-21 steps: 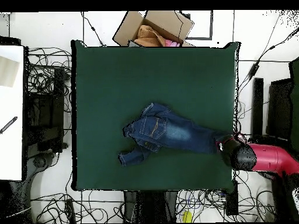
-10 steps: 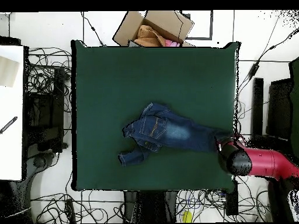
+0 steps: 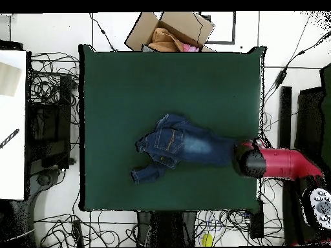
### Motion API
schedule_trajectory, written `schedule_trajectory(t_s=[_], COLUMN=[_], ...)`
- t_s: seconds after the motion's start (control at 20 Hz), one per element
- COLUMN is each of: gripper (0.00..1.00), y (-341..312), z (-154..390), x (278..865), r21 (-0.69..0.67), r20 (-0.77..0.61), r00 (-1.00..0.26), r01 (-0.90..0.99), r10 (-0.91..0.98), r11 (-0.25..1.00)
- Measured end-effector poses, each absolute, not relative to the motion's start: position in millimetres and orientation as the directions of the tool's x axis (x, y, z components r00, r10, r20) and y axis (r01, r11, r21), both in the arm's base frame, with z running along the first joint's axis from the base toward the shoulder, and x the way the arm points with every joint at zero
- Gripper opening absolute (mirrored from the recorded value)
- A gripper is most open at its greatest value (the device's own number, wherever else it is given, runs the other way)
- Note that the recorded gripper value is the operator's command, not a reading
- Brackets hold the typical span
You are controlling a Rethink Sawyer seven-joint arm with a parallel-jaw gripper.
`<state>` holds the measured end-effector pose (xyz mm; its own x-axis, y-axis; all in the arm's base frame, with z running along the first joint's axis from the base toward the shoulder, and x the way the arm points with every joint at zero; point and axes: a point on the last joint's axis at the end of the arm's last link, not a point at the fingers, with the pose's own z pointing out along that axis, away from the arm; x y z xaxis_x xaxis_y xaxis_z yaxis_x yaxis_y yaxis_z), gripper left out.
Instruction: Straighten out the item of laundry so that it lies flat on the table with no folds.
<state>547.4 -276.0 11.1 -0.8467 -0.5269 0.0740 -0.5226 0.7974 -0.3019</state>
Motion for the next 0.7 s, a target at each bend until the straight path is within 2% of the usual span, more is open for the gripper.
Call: schedule_trajectory(t_s=[0.45, 0.7], gripper=[0.0, 0.0], y=[-228, -219], z=[-11, -23], x=[619, 640], r21=[-0.281, -0.273], r20=[0.107, 0.102], r00=[-0.856, -0.871], r01=[-0.515, -0.489], r10=[-0.506, -0.481], r11=[0.81, 0.829])
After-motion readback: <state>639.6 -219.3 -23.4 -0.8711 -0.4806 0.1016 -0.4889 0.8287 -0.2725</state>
